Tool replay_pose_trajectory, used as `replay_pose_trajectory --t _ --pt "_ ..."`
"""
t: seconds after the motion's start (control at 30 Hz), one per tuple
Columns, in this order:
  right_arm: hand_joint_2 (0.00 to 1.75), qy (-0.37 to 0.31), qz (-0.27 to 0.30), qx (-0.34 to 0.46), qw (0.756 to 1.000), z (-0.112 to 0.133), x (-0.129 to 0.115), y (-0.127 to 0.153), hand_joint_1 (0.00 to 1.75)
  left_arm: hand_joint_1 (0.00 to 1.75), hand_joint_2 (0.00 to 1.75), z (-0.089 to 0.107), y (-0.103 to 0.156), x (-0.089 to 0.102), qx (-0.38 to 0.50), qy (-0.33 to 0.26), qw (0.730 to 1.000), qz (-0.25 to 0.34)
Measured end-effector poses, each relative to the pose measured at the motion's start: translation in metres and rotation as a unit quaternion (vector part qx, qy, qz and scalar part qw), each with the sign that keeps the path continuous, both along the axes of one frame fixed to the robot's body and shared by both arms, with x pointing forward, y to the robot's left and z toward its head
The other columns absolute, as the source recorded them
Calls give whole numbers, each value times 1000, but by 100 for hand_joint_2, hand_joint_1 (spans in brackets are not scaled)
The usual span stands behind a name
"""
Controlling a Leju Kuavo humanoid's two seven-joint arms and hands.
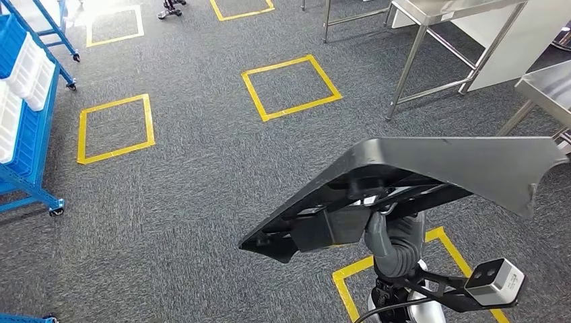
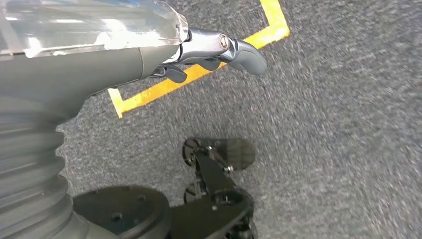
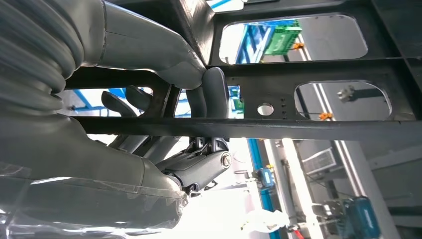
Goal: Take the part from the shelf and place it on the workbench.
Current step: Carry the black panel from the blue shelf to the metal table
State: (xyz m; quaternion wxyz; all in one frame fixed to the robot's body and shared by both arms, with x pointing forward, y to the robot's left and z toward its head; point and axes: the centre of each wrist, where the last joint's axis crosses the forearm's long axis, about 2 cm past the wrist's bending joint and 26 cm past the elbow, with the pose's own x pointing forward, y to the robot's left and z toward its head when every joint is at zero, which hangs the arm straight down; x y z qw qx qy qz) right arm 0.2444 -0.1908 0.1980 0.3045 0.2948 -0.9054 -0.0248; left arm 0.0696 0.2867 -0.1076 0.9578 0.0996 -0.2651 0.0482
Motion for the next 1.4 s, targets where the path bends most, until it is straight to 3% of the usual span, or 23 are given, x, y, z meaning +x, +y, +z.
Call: replay_pose_trajectory --t 1.4 --pt "175 5 -5 -2 1000 -3 -3 -2 175 0 175 0 1 0 2 -1 1000 -5"
